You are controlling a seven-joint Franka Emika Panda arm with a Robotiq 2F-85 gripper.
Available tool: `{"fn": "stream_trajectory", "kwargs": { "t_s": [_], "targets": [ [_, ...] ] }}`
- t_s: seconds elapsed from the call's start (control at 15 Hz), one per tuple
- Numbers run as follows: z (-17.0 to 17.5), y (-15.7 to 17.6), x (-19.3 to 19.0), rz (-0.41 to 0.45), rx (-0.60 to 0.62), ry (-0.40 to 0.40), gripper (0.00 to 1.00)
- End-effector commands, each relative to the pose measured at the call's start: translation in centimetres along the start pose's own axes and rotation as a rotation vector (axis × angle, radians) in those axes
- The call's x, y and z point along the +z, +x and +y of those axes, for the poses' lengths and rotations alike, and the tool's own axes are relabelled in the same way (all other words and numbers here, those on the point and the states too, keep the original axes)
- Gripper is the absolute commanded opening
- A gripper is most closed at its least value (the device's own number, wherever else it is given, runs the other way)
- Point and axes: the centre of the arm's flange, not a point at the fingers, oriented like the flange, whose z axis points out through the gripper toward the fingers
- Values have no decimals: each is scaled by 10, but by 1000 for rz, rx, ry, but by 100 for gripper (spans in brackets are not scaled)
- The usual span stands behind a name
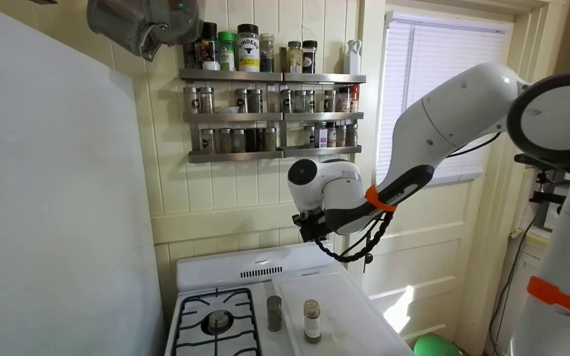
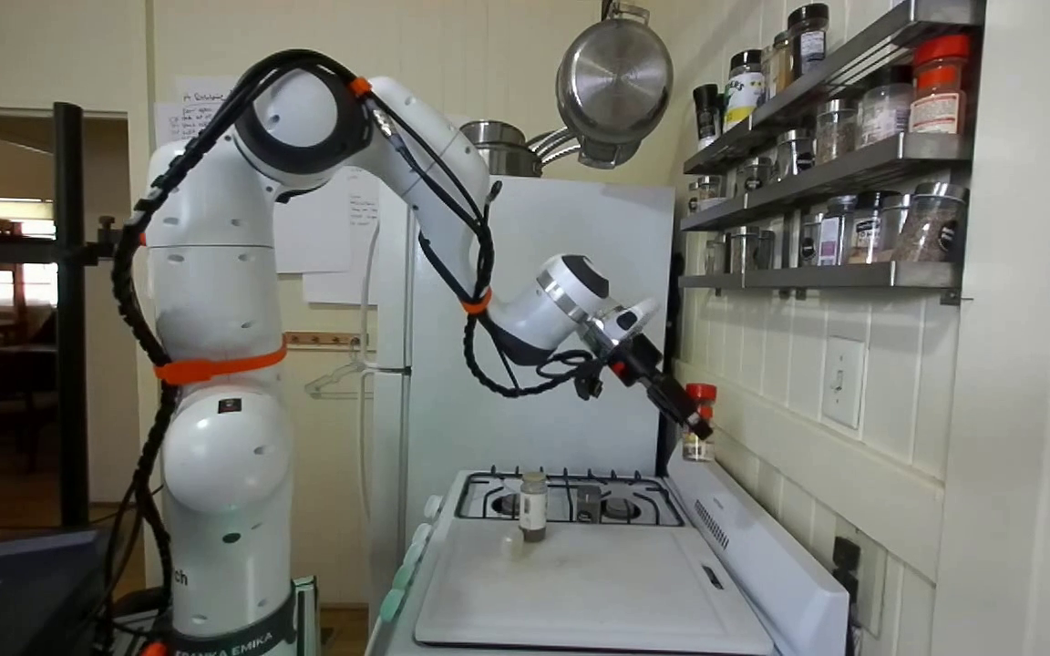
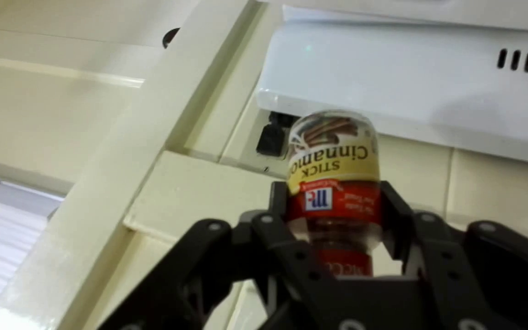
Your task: Put the orange bottle on the shelf
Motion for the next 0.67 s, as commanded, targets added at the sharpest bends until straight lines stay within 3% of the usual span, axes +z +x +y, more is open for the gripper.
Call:
{"fn": "stream_trajectory", "kwargs": {
  "t_s": [0.0,0.27,0.33,0.6],
  "targets": [
    [27,5,-42,53,65,-76,24],
    [50,25,-74,95,130,-136,24],
    [36,26,-59,80,88,-104,49],
    [49,32,-71,99,115,-117,49]
  ]
}}
